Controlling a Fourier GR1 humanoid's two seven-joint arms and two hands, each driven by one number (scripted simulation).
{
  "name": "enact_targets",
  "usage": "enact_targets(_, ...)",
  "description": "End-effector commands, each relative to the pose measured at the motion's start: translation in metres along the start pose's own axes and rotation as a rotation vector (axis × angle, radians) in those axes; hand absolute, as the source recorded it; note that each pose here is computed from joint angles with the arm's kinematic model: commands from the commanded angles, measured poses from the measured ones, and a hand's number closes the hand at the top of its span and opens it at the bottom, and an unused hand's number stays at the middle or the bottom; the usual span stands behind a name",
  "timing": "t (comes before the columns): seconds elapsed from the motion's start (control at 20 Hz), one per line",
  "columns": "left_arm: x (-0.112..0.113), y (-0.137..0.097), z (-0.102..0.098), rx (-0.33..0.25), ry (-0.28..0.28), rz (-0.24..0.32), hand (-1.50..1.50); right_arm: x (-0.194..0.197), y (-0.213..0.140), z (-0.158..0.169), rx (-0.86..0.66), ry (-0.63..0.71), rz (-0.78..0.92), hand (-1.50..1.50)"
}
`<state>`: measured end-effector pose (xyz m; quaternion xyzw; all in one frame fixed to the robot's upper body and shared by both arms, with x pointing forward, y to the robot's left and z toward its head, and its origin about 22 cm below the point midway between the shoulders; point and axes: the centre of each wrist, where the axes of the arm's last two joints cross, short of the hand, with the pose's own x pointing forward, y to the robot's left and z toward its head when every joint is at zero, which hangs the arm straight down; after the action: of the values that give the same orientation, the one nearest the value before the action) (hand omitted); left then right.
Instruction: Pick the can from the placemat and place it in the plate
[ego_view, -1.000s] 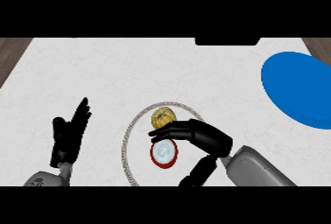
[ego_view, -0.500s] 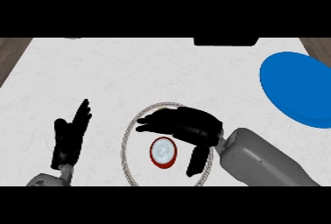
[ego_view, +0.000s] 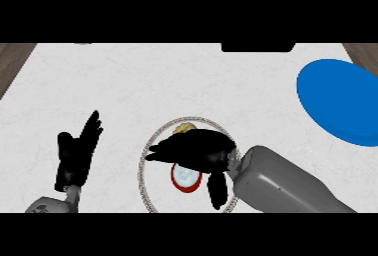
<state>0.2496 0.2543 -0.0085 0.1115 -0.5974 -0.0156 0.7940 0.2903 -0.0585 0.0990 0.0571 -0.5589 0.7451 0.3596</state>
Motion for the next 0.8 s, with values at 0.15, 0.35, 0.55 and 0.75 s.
enact_targets(0.15, 0.006, -0.008, 0.021, -0.008, -0.001, -0.008, 0.0, 0.001, 0.011, -0.015, 0.056, 0.054, 0.006, -1.5)
enact_targets(0.35, -0.004, -0.014, 0.01, 0.007, 0.007, -0.013, 0.0, 0.003, 0.007, -0.039, 0.086, 0.029, 0.012, -1.5)
enact_targets(0.55, 0.002, -0.015, 0.014, -0.004, 0.015, 0.004, 0.0, -0.012, 0.023, -0.019, 0.078, 0.036, 0.015, -1.5)
enact_targets(0.75, 0.001, 0.013, 0.006, -0.009, 0.008, 0.003, 0.0, -0.018, 0.028, -0.017, 0.103, 0.04, 0.011, -1.5)
